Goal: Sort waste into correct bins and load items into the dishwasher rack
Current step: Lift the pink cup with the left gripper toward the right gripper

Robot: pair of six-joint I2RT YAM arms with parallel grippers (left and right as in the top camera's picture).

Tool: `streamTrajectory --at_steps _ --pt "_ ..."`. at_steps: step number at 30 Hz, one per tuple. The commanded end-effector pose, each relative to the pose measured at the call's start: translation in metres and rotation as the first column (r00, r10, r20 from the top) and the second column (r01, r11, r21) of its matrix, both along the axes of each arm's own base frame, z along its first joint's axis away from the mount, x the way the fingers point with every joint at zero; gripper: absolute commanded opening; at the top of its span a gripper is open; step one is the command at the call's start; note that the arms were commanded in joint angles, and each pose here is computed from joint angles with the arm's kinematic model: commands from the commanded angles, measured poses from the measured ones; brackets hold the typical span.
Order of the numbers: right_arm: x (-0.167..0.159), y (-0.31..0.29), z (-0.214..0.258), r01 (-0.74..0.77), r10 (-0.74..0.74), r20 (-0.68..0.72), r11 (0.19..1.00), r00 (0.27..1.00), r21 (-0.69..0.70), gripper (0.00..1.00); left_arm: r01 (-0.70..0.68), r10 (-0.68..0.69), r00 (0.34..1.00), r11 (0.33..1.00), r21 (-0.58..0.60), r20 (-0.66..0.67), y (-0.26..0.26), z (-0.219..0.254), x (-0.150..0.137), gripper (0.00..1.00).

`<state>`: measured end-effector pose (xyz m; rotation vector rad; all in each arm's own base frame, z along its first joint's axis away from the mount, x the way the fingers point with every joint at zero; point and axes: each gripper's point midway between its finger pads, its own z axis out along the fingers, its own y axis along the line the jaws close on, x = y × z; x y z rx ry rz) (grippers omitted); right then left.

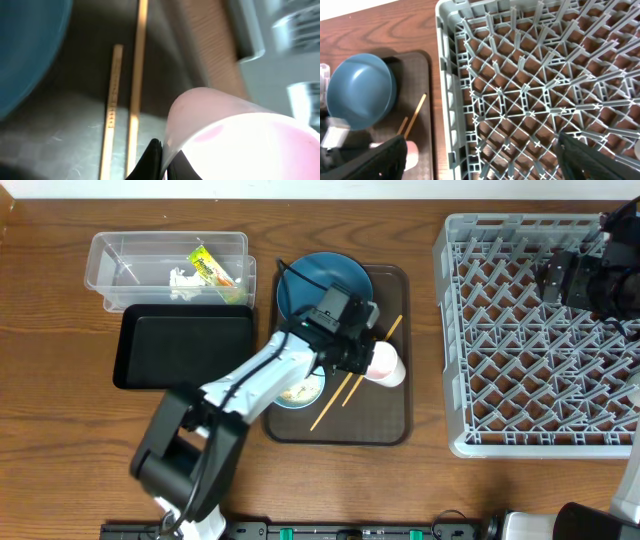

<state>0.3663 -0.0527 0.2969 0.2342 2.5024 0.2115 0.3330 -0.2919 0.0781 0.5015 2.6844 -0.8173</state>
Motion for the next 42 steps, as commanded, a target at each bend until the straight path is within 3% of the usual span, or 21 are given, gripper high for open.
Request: streamTrajectory --at_steps 1,4,9,15,24,30,35,38,42 --pt "-0.001 0.024 0.0 -0.138 0.137 0.016 0.989 0.99 0.057 0.94 -0.077 0.078 0.997 0.979 -0.189 -0.002 0.013 0.068 0.012 0.06" --pt "-0.002 0.056 0.004 -0.327 0.317 0.089 0.936 0.944 0.131 0.94 -0.136 0.12 0.99 0.939 -0.315 -0.071 0.027 0.098 0.018 0.06" --pt "-0.015 0.112 -0.001 -0.6 0.568 0.198 0.774 0.799 0.202 0.96 -0.147 0.012 0.973 0.802 -0.579 -0.23 0.042 0.149 0.017 0.06" --pt "-0.039 0.177 -0.01 -0.817 0.737 0.354 0.517 0.576 0.255 0.94 -0.15 -0.085 0.947 0.734 -0.662 -0.309 0.049 0.169 0.006 0.06" --pt "-0.059 0.238 -0.028 -0.911 0.821 0.399 0.338 0.409 0.236 0.95 -0.121 -0.175 0.926 0.7 -0.703 -0.334 0.045 0.18 -0.008 0.06" --pt "-0.066 0.264 -0.029 -0.948 0.842 0.438 0.257 0.316 0.189 0.86 -0.134 -0.2 0.909 0.69 -0.711 -0.366 0.045 0.184 -0.012 0.06" --pt "-0.069 0.28 -0.024 -0.967 0.85 0.463 0.208 0.252 0.145 0.72 -0.134 -0.2 0.909 0.69 -0.711 -0.366 0.045 0.184 -0.012 0.06" --pt "-0.069 0.283 -0.022 -0.971 0.849 0.471 0.202 0.238 0.128 0.64 -0.134 -0.2 0.909 0.69 -0.712 -0.366 0.045 0.184 -0.012 0.06" --pt "-0.061 0.28 -0.019 -0.968 0.839 0.482 0.222 0.251 0.118 0.63 -0.134 -0.2 0.909 0.69 -0.711 -0.366 0.045 0.184 -0.012 0.06"
